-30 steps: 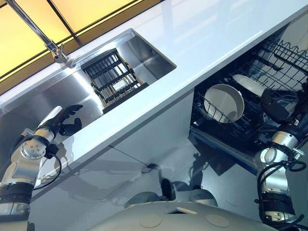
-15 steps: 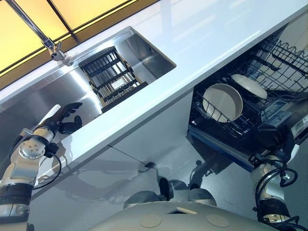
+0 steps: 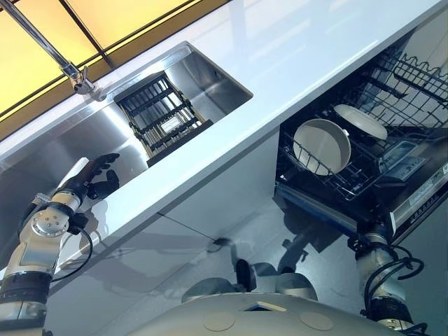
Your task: Pick up plates and place into dishwasher.
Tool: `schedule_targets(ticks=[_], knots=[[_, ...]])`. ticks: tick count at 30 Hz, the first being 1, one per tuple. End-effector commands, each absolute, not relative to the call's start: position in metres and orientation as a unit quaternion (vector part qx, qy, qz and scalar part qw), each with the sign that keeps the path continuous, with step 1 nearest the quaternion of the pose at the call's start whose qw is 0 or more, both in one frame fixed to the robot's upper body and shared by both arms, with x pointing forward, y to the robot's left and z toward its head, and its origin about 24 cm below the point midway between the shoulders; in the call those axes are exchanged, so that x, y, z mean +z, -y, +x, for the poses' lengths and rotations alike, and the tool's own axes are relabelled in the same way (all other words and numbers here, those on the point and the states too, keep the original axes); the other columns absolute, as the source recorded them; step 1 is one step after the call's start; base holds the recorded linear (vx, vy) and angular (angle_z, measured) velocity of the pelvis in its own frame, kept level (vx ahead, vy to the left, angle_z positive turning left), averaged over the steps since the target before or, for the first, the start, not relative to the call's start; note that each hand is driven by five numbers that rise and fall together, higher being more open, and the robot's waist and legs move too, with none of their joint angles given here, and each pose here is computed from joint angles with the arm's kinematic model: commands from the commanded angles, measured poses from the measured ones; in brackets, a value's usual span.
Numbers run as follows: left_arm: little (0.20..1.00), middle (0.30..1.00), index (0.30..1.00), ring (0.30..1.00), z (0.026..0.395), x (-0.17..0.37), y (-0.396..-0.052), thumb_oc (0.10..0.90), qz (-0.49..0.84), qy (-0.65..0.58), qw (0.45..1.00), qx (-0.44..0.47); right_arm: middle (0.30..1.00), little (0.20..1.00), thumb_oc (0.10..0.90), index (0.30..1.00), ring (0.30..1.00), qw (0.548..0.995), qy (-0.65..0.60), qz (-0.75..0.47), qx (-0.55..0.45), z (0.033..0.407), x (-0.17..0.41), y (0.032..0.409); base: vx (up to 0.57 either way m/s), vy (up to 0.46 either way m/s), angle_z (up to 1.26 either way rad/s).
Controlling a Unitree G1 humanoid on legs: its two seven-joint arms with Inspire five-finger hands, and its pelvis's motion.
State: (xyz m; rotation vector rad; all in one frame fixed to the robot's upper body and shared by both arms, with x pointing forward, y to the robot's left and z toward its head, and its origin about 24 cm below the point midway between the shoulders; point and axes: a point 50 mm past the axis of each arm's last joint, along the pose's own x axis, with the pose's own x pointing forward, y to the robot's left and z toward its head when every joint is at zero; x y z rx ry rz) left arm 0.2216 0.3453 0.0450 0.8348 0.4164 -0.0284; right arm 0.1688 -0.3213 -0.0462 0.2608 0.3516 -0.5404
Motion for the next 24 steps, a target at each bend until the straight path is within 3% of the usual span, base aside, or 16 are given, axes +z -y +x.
schedule_targets(ticks=[1, 8, 12, 24], knots=[[0.900, 0.900, 0.900, 0.900, 0.228, 0.066, -0.331, 0.800, 0.395, -0.139, 0.907, -0.043, 0.900, 0.900, 0.800, 0.900, 0.900, 0.973, -0.105, 0.172, -0.110, 0.210, -0.019, 0.297, 0.06, -0.028, 0.00], [0.900, 0.900, 0.900, 0.900, 0.225, 0.066, -0.332, 0.800, 0.396, -0.152, 0.903, -0.063, 0.900, 0.900, 0.800, 0.900, 0.900, 0.969, -0.127, 0.210, 0.001, 0.215, -0.016, 0.286, 0.12, -0.009, 0.02], [0.900, 0.900, 0.900, 0.900, 0.227, 0.062, -0.329, 0.800, 0.396, -0.159, 0.901, -0.072, 0.900, 0.900, 0.800, 0.900, 0.900, 0.963, -0.094, 0.248, 0.057, 0.238, 0.006, 0.274, 0.16, 0.006, 0.07], [0.900, 0.900, 0.900, 0.900, 0.221, 0.046, -0.331, 0.800, 0.374, -0.178, 0.906, -0.087, 0.900, 0.900, 0.800, 0.900, 0.900, 0.967, -0.014, 0.229, 0.113, 0.267, 0.042, 0.255, 0.09, 0.044, 0.02]])
